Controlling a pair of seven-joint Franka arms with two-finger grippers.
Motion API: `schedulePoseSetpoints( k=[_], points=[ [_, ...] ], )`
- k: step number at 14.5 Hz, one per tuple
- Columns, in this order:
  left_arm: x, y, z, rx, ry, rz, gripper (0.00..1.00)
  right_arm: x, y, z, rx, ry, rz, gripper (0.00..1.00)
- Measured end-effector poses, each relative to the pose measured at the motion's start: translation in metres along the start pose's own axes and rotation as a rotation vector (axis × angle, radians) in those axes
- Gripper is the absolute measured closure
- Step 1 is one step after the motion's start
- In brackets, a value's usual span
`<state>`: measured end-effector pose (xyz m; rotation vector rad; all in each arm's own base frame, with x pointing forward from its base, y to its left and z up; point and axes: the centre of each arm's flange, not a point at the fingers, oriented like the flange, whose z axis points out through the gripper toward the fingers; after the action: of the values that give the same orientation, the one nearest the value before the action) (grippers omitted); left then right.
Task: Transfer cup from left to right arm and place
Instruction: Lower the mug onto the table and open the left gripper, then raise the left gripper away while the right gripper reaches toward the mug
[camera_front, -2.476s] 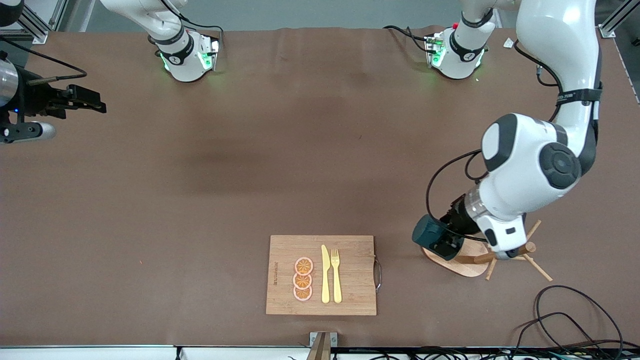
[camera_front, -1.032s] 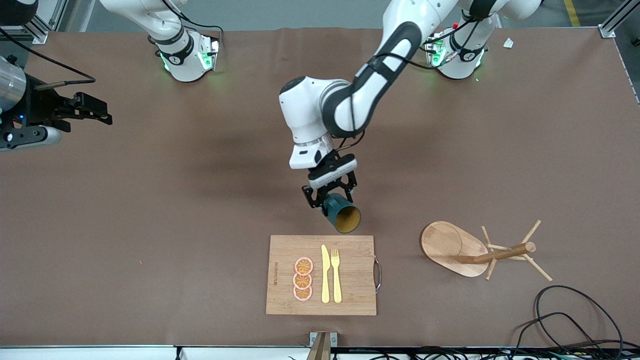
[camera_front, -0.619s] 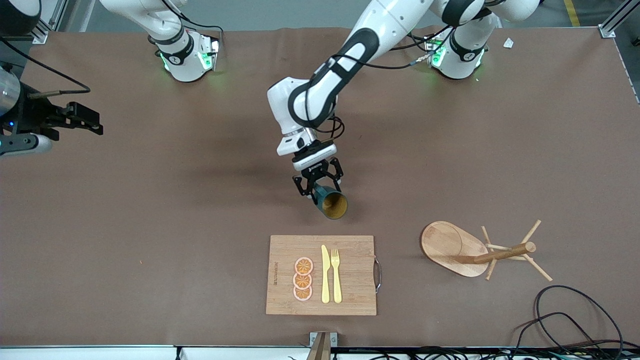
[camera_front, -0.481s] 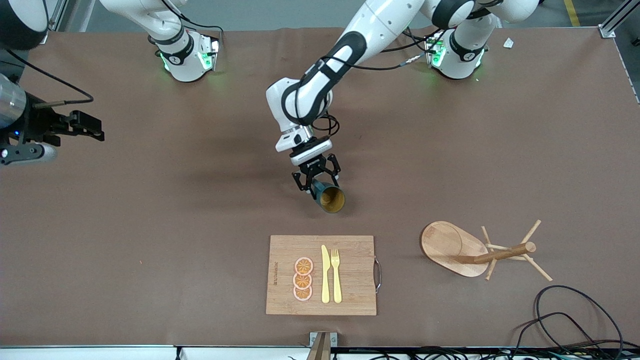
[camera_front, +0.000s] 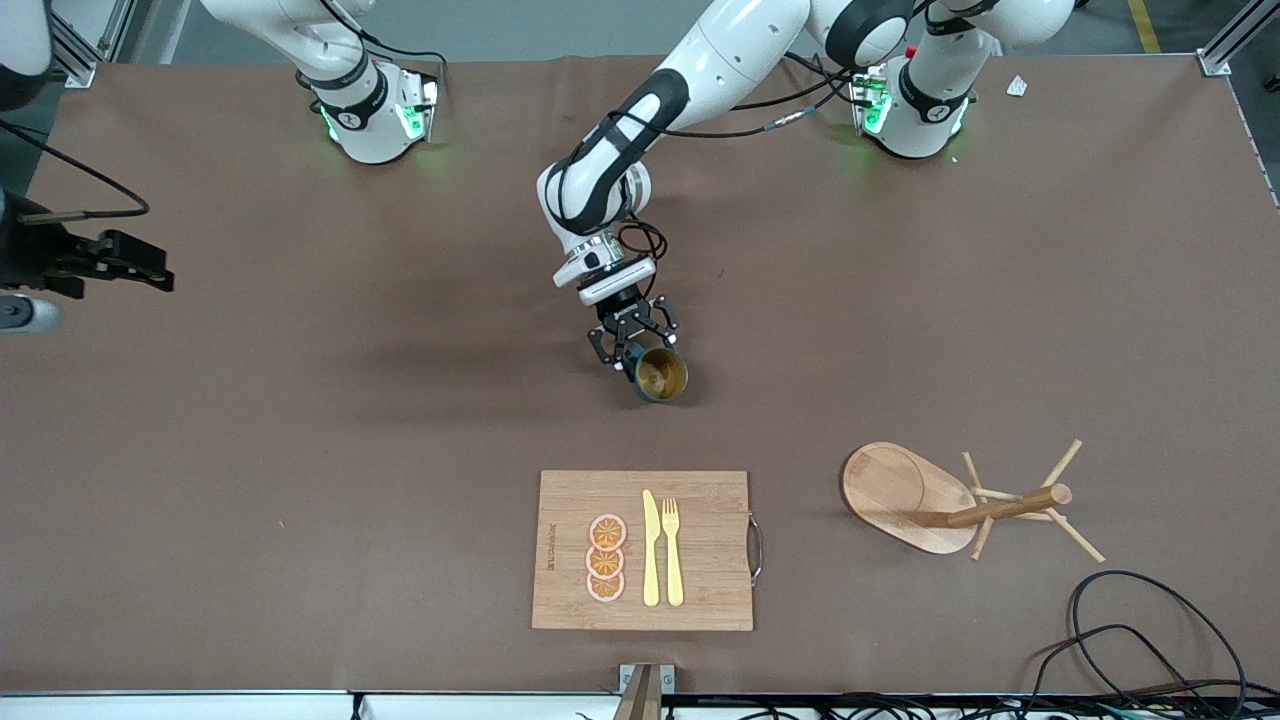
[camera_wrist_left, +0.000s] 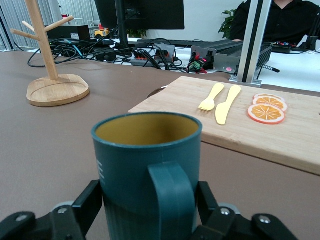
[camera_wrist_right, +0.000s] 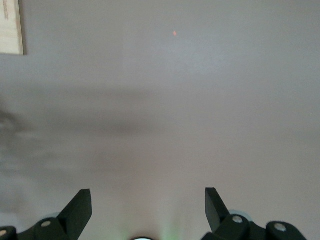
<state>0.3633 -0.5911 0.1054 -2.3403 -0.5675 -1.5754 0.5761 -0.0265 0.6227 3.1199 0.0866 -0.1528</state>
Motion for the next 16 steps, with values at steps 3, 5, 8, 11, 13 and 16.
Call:
schedulePoseSetpoints(
  k=[3, 5, 8, 11, 13, 16],
  points=[
    [-0.008, -0.002, -0.001, -0.003, -0.003, 0.012, 0.01, -0.009, 0.025, -0.018, 0.004, 0.024, 0.010, 0.00],
    [-0.008, 0.003, -0.019, -0.015, -0.014, 0.009, 0.00, -0.017, 0.023, -0.025, 0.008, 0.009, -0.009, 0.00],
    [0.013, 0.010, -0.066, 0.034, -0.078, 0.014, 0.00, -0.028, 0.006, -0.039, 0.008, 0.021, -0.039, 0.00],
    [0.072, 0.017, -0.105, 0.091, -0.181, -0.026, 0.00, -0.030, -0.018, -0.041, 0.008, 0.010, -0.085, 0.00],
    [0.116, 0.019, -0.118, 0.122, -0.265, -0.084, 0.00, -0.029, -0.042, -0.034, 0.006, -0.005, -0.127, 0.00],
    [0.189, 0.018, -0.114, 0.188, -0.400, -0.187, 0.00, -0.038, -0.050, -0.025, 0.007, 0.005, -0.143, 0.00]
  ],
)
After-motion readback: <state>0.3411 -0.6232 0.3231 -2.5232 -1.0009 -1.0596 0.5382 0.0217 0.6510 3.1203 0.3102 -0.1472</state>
